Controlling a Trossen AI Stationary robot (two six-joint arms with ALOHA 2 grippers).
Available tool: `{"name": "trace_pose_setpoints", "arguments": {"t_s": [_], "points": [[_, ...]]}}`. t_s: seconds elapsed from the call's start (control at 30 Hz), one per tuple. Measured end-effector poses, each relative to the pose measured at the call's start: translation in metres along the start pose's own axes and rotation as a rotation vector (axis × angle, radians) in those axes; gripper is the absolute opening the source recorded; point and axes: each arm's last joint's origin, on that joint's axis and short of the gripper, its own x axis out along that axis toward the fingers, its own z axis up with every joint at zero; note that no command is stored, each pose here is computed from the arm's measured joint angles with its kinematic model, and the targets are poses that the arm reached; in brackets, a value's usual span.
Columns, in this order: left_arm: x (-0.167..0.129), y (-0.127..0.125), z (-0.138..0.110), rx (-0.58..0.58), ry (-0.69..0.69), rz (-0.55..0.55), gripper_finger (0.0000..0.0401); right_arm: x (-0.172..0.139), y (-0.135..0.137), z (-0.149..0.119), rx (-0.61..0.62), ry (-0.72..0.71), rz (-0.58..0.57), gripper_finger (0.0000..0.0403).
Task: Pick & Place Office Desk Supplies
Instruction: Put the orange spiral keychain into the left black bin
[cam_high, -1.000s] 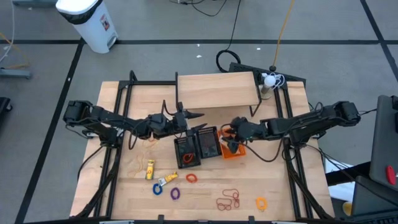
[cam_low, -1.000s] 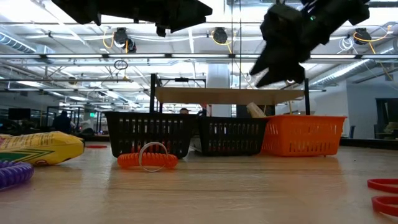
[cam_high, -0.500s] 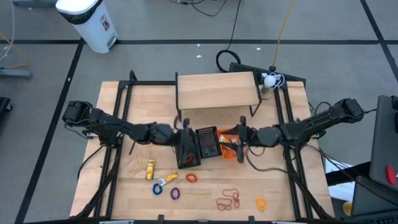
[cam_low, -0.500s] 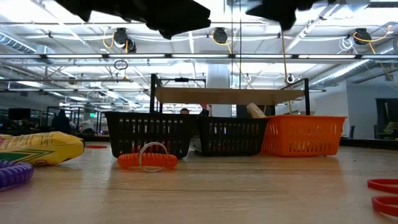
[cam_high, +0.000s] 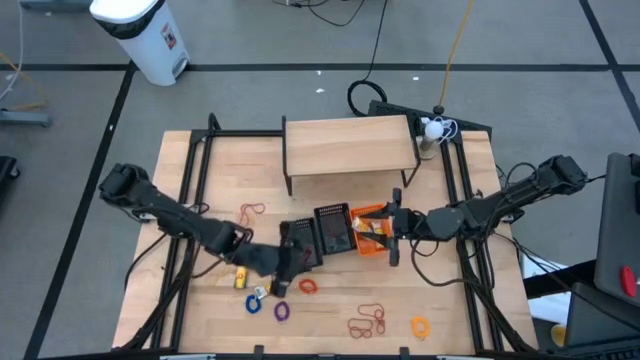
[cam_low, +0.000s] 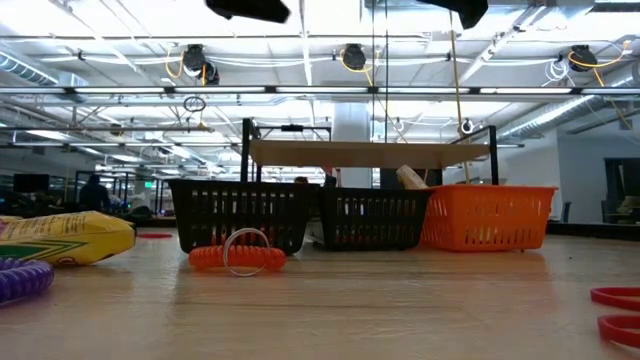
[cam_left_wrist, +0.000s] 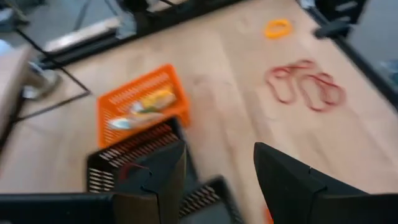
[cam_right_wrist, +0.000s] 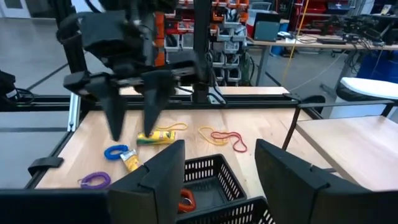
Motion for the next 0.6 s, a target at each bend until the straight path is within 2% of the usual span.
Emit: {"name": "trace_pose_setpoints", "arguments": {"t_s": [0.1,0.23,0.6], "points": [[-0.003,-0.008,-0.005,-0.054,0.053,-0.043,0.0191,0.000,0.000,0.000,0.001,-0.002,0.000,0.0183],[0.002,-0.011,-0.014,-0.159,0.133,-0.047,0.0191,0.000,0.000,0.002,-0.005,-0.018,0.001,0.0182],[0.052,-0.037,-0.040,-0.185,0.243,-0.199,0.0191,0.000,0.000,0.002,-0.030,-0.020,0.001,0.0180]]}}
